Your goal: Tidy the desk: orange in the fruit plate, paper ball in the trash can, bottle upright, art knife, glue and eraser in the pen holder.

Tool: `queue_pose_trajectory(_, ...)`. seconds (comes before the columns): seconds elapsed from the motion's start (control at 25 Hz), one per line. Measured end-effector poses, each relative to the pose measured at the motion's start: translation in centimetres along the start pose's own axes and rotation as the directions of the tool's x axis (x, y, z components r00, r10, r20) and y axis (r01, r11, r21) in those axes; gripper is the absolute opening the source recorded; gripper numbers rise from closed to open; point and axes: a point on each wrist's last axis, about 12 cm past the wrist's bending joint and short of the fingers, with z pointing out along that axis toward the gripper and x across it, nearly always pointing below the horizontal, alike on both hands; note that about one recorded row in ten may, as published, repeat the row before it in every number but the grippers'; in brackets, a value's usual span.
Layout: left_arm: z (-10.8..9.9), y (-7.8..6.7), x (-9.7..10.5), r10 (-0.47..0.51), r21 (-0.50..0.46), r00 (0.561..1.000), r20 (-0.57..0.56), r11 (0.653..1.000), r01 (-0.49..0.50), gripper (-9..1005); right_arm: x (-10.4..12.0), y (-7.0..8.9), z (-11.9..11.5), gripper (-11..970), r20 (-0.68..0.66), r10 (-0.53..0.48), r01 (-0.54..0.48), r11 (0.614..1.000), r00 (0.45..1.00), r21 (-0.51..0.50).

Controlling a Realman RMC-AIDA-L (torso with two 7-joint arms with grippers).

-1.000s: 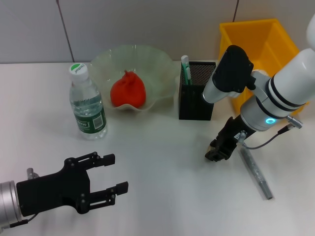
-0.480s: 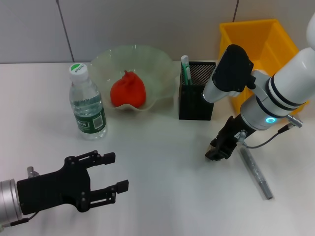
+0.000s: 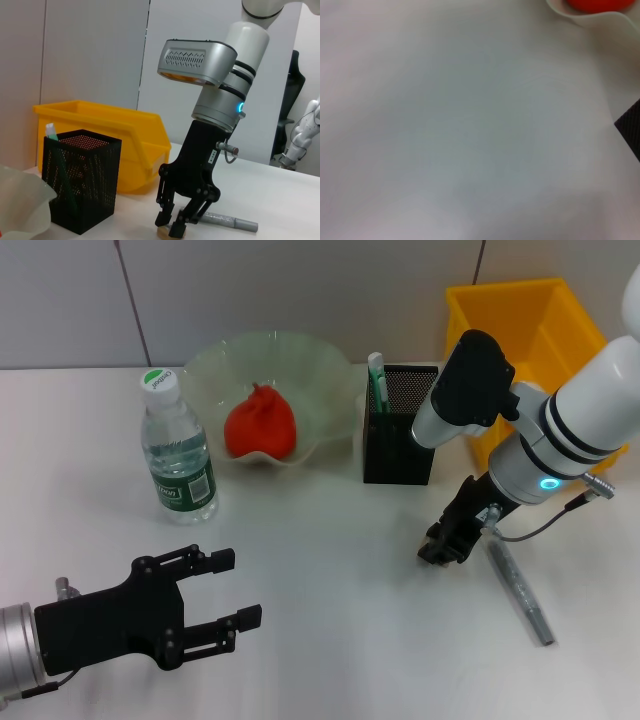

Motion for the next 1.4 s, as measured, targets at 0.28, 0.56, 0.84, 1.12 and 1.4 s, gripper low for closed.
queue_pose_trajectory(0.28,-0.1,0.0,0.0,0.000,-0.001,1.000,-0.001,1.000,0.000,752,0.0,0.0,0.0,252,-0.001,0.002,-0.002,1.000,1.000,-0.002)
queue_pose_trajectory(0.56,-0.1,0.0,0.0,0.000,-0.002,1.000,-0.001,1.000,0.000,752,0.0,0.1,0.0,253,-0.003,0.003,-0.003,1.000,1.000,-0.005)
queue_pose_trajectory(0.84,-0.1,-0.1,0.1,0.002,0.000,1.000,-0.003,1.000,-0.002,752,0.0,0.1,-0.1,254,-0.005,0.004,-0.004,1.000,1.000,-0.009)
queue_pose_trajectory(1.12,-0.1,-0.2,0.2,0.002,0.001,1.000,-0.006,1.000,-0.002,752,-0.6,0.2,-0.9,255,0.008,-0.004,0.004,1.000,1.000,-0.018)
queue_pose_trajectory(1.4,-0.1,-0.2,0.2,0.002,0.003,1.000,-0.007,1.000,-0.002,752,-1.9,0.4,-3.6,256,0.037,-0.020,0.020,1.000,0.999,-0.011)
